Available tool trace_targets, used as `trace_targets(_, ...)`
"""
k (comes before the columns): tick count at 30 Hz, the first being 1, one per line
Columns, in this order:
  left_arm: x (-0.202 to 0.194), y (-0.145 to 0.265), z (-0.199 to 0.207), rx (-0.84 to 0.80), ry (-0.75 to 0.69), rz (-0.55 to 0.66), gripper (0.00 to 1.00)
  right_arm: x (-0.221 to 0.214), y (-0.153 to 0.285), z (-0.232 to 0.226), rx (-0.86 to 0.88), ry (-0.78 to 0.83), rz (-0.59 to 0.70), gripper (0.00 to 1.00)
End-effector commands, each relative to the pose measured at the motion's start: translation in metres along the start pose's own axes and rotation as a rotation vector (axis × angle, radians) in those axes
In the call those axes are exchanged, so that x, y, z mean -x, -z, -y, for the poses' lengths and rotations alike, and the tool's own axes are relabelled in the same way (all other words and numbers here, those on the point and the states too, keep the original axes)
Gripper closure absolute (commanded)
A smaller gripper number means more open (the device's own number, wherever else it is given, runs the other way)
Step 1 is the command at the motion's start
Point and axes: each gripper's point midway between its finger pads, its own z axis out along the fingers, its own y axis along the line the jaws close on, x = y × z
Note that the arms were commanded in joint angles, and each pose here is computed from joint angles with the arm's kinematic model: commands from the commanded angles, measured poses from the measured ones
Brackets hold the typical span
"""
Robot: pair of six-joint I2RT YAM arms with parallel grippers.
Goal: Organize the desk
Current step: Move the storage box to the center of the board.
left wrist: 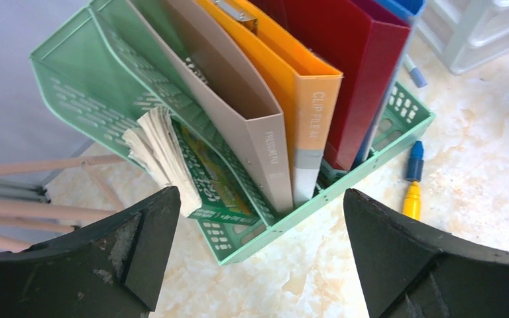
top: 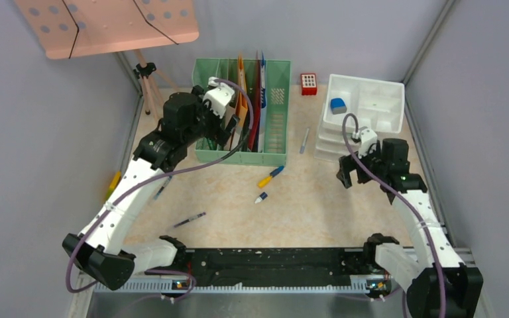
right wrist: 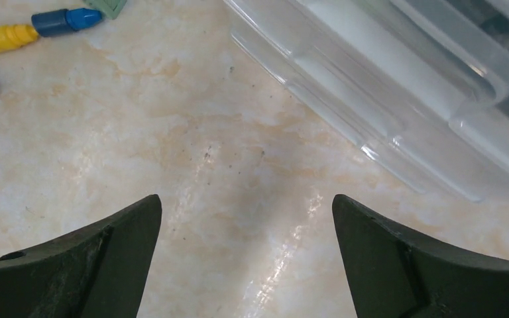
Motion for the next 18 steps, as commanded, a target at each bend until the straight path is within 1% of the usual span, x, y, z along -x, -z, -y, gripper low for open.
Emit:
trace_targets(1,0.020,-0.006,0.015,-0.097,0.036,0.069,0.01,0.026,-0.001,0.007,0.030,-0.212,0.183,0.01)
trace_targets(3,0.032,-0.012,0.023,-0.145,0.050,0.079,0.01,0.032,-0.002,0.010,0.053,-0.300,0.224,0.01)
trace_targets(6,0.053,-0.020,0.029,-0.173,0.049,0.106,0.01,0.037,-0.007,0.010,0.126,-0.492,0.286,0.01)
trace_targets(8,0.068,-0.026,0.033,-0.180,0.035,0.123,0.01,0.039,-0.011,0.007,0.168,-0.528,0.327,0.01)
trace_targets(11,0.079,-0.038,0.047,-0.206,0.013,0.131,0.02,0.041,-0.013,0.009,0.180,-0.519,0.353,0.02)
trace_targets(14,0.085,-0.046,0.077,-0.290,0.012,0.144,0.02,0.055,-0.002,0.012,0.202,-0.457,0.384,0.02)
trace_targets(18,0.085,-0.057,0.123,-0.403,0.061,0.125,0.04,0.058,0.017,0.022,0.154,-0.403,0.317,0.02)
